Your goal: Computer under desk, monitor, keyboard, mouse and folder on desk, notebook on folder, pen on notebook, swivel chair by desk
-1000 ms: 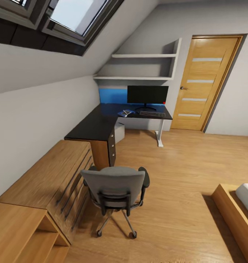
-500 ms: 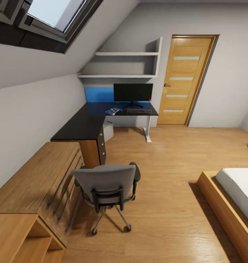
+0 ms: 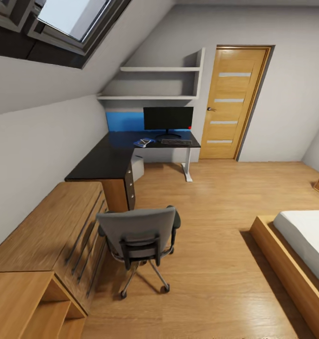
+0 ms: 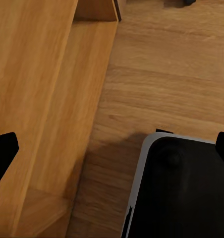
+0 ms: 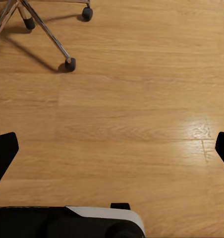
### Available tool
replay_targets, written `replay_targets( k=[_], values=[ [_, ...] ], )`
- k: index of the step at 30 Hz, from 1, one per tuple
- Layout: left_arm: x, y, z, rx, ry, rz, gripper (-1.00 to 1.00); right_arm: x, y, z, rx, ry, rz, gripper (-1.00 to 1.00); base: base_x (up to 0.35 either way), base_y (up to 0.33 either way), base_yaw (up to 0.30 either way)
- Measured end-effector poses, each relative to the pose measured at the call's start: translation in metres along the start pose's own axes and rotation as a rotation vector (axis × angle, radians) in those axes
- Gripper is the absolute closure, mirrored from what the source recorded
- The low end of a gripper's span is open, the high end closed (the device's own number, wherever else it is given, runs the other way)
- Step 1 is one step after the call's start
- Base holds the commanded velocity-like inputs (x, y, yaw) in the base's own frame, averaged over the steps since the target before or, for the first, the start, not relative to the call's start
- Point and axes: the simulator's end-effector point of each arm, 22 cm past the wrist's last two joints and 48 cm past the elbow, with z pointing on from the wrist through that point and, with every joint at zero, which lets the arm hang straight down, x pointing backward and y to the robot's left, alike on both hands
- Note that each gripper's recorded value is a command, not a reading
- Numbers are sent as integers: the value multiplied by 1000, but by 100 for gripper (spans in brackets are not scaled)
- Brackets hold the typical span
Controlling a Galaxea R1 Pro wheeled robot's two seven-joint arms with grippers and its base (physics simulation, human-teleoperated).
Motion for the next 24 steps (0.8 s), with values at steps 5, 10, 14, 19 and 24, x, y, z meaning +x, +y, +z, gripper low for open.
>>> replay_targets(
  k=[5, 10, 14, 19, 24],
  values=[
    [0, 0, 0, 0, 0, 0, -100, 0, 0, 0, 0, 0, 0, -100, -55, 72, 0],
    [0, 0, 0, 0, 0, 0, -100, 0, 0, 0, 0, 1, 0, -100, -7, 170, 0],
    [0, 0, 0, 1, 1, 0, -100, 0, 0, 0, 0, 1, 0, -100, -1, 140, 0],
    [0, 0, 0, 0, 1, 0, -100, 0, 0, 0, -1, 1, -1, -100, 0, 19, 0],
    [0, 0, 0, 0, 0, 0, -100, 1, 0, 0, -1, 2, -1, -100, 0, 43, 0]
  ],
)
